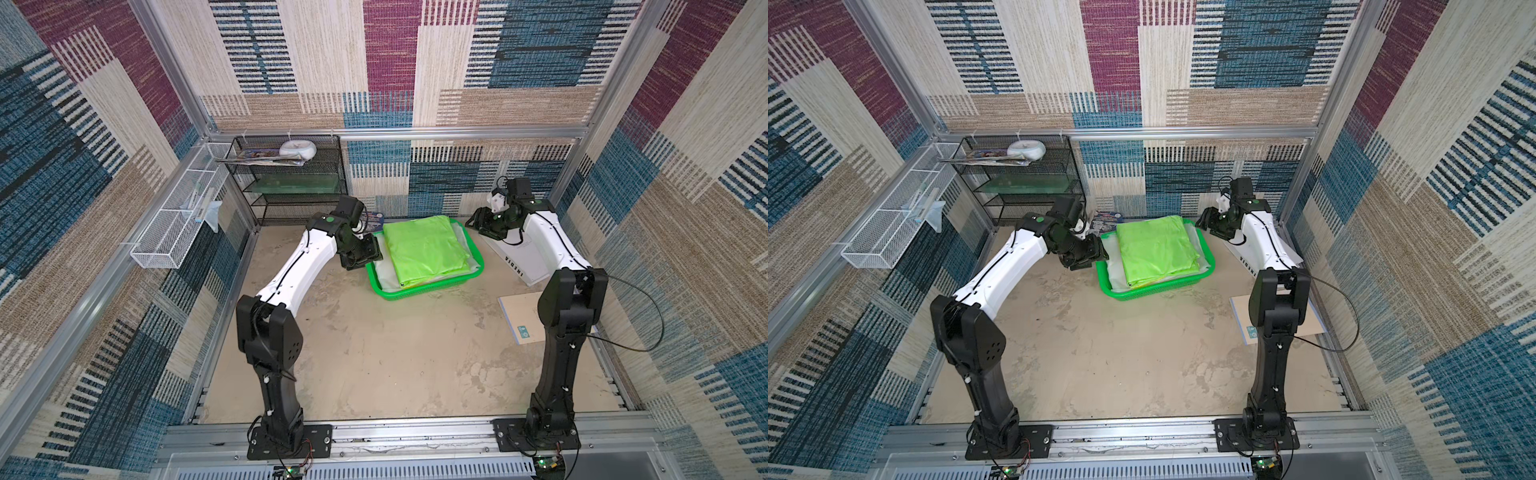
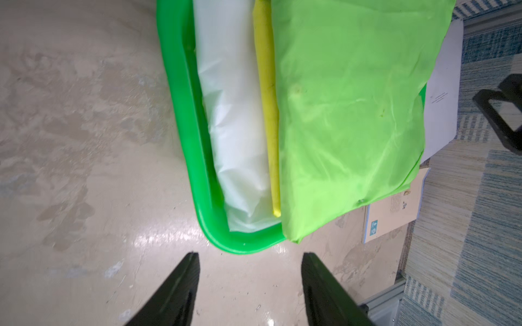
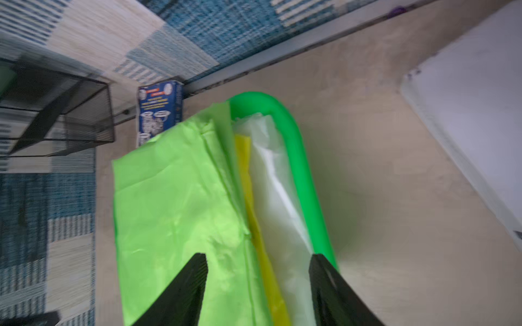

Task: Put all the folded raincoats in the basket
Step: Place the raincoat in the basket, then move the basket to the center of the board.

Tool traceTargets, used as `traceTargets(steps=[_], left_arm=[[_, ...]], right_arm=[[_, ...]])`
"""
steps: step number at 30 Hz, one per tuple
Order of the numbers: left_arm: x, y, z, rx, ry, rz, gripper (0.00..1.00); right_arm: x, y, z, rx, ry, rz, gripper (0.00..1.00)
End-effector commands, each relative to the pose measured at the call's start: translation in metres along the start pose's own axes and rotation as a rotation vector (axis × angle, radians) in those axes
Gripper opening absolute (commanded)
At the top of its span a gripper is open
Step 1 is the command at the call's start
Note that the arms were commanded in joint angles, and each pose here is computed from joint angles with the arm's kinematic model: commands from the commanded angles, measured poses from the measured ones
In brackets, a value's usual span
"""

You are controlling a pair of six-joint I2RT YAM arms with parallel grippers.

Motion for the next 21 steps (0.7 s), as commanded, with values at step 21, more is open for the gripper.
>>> traceTargets(steps=[21], left_arm=[[-0.075,0.053,0.024,-0.01,0.021,0.024,0.62]], right_arm=[[-0.06,-0.029,-0.044,-0.089,0.164,0.047,0.23]])
Point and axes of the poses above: each gripper's point midway between its finger pads, its own z axis back along the fingers, its own y axis along the line the jaws close on, x = y × z, the point moved 2 cm from there along z, back along the fingers, and after that the axes turned 1 degree about z, right-handed, at the moved point
